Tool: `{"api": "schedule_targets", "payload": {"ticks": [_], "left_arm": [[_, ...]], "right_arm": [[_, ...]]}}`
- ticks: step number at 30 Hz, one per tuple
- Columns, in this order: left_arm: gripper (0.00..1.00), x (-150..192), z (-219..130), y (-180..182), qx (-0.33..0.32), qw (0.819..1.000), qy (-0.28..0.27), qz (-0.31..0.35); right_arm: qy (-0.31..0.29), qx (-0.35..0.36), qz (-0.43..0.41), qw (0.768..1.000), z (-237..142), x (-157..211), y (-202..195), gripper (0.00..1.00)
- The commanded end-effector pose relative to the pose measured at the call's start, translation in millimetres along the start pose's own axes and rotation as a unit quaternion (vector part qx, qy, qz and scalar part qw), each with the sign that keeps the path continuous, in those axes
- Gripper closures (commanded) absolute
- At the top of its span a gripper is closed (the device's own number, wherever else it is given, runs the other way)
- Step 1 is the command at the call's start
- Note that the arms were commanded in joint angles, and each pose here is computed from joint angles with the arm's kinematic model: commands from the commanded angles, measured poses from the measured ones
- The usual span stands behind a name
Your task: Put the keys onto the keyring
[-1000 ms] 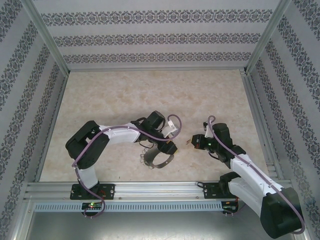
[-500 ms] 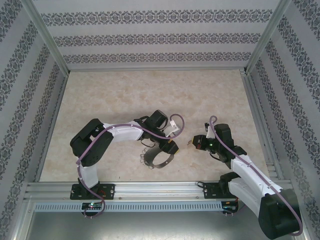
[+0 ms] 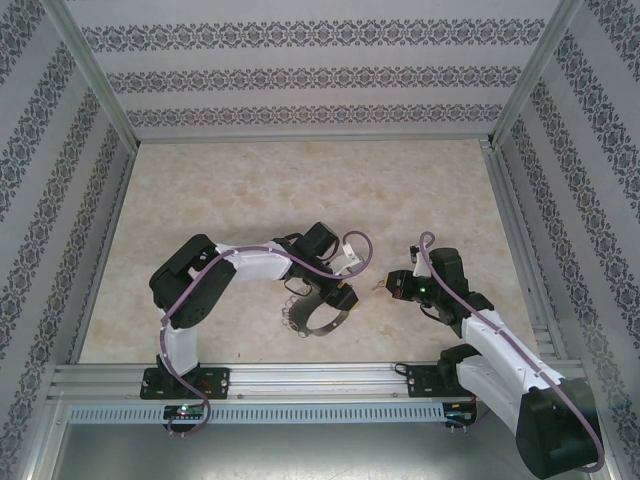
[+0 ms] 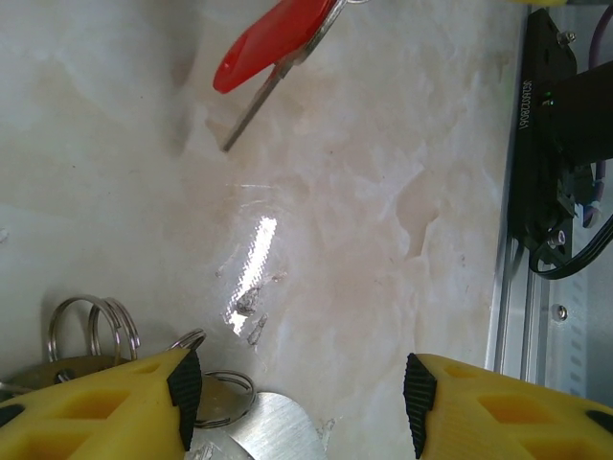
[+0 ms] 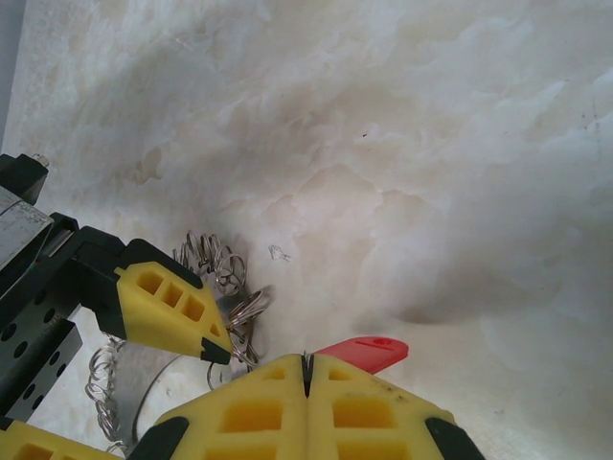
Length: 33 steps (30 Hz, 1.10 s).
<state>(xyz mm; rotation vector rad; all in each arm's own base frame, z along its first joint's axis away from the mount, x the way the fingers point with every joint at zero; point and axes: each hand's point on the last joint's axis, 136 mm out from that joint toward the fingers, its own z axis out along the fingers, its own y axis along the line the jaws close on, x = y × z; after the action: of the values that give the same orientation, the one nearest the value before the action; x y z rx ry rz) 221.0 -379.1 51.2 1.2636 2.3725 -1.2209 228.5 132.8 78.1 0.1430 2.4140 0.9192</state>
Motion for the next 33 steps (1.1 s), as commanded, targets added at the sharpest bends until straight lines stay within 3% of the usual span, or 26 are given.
{"api": "schedule_targets", "payload": {"ticks": [1,13,33], "left_arm": [[0.4,2.7,0.6,3.1,-0.016,1.0,0.005,0.01],[0.38,-1.6,-13.3,21.4,-0.101,0.994,-0.015,0.029],[0.37,-20.0,-7.1,12.3,-0.079,0.996,-0.025,0.028]], "right_arm": [[0.003,-0.005,-0.001,1.0,-1.0,3.5,-1.0,1.0],[0.002,-0.008,0.0,1.0,-1.9,3.4,-0.6,1.0],[-0.001,-0.011,0.0,1.0,-2.4,3.1,-0.6,1.0]]}}
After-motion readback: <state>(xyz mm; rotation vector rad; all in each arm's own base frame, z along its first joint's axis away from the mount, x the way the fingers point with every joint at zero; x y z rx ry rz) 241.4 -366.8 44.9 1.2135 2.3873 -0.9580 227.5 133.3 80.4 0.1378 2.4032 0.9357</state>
